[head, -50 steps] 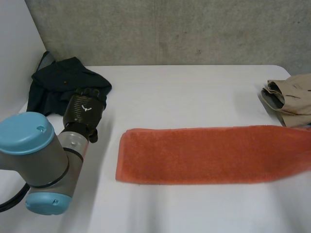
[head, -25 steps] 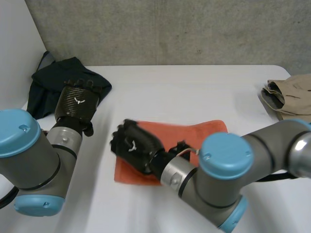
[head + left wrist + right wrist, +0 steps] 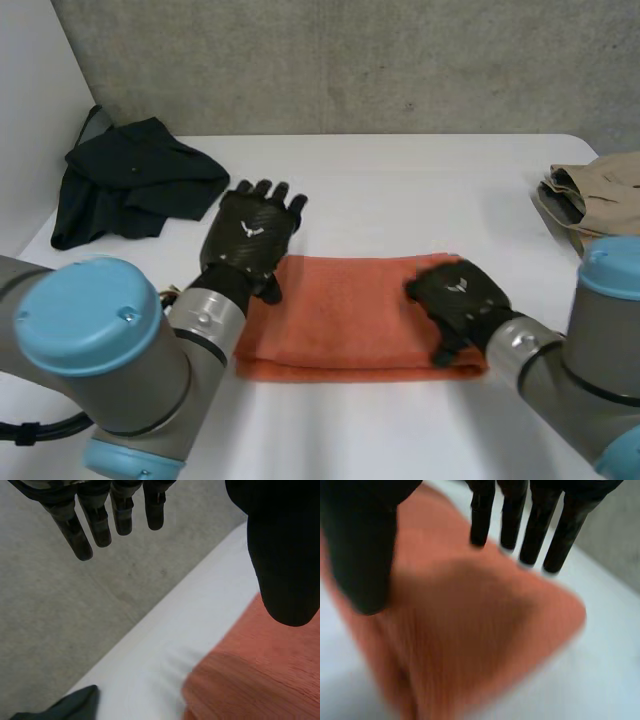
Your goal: Fold the laundry.
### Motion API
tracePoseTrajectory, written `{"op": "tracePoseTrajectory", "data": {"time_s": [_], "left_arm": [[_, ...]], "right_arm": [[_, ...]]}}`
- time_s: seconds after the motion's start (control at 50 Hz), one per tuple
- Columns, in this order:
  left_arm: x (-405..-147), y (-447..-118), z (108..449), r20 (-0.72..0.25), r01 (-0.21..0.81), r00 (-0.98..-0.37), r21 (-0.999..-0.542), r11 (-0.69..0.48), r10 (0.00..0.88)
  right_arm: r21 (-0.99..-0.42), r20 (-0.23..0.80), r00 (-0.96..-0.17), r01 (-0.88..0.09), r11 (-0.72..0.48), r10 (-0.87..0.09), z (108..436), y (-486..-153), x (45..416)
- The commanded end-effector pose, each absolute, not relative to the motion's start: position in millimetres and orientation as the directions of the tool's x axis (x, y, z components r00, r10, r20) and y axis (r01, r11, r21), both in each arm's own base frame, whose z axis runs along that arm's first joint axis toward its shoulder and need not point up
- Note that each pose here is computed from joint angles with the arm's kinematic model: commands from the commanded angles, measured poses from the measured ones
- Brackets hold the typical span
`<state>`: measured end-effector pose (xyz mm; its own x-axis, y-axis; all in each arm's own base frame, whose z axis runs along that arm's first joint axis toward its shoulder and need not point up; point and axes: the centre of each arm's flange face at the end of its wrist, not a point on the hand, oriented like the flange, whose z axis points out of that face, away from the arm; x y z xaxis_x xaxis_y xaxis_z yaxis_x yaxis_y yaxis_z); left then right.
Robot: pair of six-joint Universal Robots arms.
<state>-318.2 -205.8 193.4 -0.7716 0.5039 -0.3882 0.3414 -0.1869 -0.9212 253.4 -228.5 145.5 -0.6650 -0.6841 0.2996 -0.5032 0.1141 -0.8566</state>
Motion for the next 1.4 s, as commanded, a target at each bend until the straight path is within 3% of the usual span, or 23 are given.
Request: {"op": "tracePoseTrajectory", "data": {"time_s": [0.02, 0.14, 0.22, 0.26, 0.4, 0.46, 0.54, 0.56, 0.64, 0.66, 0.7, 0.72, 0.8, 0.84, 0.96, 1.08, 1.24, 1.4], "left_arm": [[-316, -207, 183, -0.397, 0.369, -0.765, -0.916, -0.159, 0.507], [-309, -206, 196, -0.389, 0.356, -0.779, -0.920, -0.162, 0.492], [-302, -209, 203, -0.385, 0.351, -0.793, -0.922, -0.161, 0.473], [-298, -212, 207, -0.381, 0.346, -0.803, -0.924, -0.163, 0.457], [-285, -220, 214, -0.383, 0.348, -0.825, -0.924, -0.159, 0.416], [-281, -222, 214, -0.383, 0.351, -0.830, -0.924, -0.153, 0.405], [-281, -222, 214, -0.382, 0.351, -0.831, -0.924, -0.151, 0.405], [-280, -222, 214, -0.382, 0.351, -0.832, -0.924, -0.150, 0.404], [-283, -223, 218, -0.377, 0.340, -0.834, -0.926, -0.163, 0.403], [-283, -224, 218, -0.377, 0.340, -0.835, -0.926, -0.163, 0.401], [-286, -226, 222, -0.373, 0.329, -0.836, -0.928, -0.176, 0.402], [-287, -227, 224, -0.369, 0.322, -0.838, -0.929, -0.181, 0.401], [-303, -220, 230, -0.340, 0.276, -0.830, -0.939, -0.205, 0.441], [-321, -211, 229, -0.318, 0.245, -0.813, -0.947, -0.209, 0.488], [-357, -193, 219, -0.281, 0.211, -0.760, -0.960, -0.187, 0.586], [-380, -191, 182, -0.291, 0.319, -0.720, -0.945, -0.072, 0.630], [-360, -199, 150, -0.399, 0.507, -0.774, -0.855, 0.105, 0.491], [-342, -186, 134, -0.437, 0.589, -0.738, -0.789, 0.175, 0.513]], "right_arm": [[-0.723, 0.472, -0.632, -0.677, 0.140, -0.615, 121, -255, 220], [-0.677, 0.644, -0.593, -0.736, 0.000, -0.483, 151, -275, 229], [-0.658, 0.718, -0.491, -0.711, -0.250, -0.493, 187, -248, 285], [-0.652, 0.729, -0.458, -0.692, -0.310, -0.509, 189, -235, 304], [-0.628, 0.740, -0.246, -0.588, -0.510, -0.626, 164, -162, 369], [-0.632, 0.717, -0.125, -0.532, -0.564, -0.685, 146, -129, 378], [-0.667, 0.668, -0.073, -0.498, -0.554, -0.740, 136, -116, 374], [-0.679, 0.656, -0.076, -0.494, -0.543, -0.751, 135, -115, 373], [-0.794, 0.549, -0.237, -0.447, -0.412, -0.801, 161, -134, 367], [-0.848, 0.486, -0.360, -0.414, -0.330, -0.797, 182, -158, 355], [-0.899, 0.404, -0.471, -0.365, -0.243, -0.784, 198, -179, 340], [-0.938, 0.313, -0.563, -0.310, -0.155, -0.765, 207, -198, 324], [-0.982, 0.109, -0.708, -0.185, 0.035, -0.698, 209, -230, 294], [-0.987, 0.054, -0.740, -0.141, 0.077, -0.670, 213, -236, 285], [-0.977, -0.014, -0.791, -0.121, 0.178, -0.612, 215, -250, 266], [-0.954, -0.033, -0.791, -0.158, 0.256, -0.610, 196, -265, 272], [-0.925, -0.045, -0.778, -0.205, 0.321, -0.627, 177, -274, 283], [-0.915, 0.040, -0.659, -0.327, 0.238, -0.751, 168, -239, 320]]}}
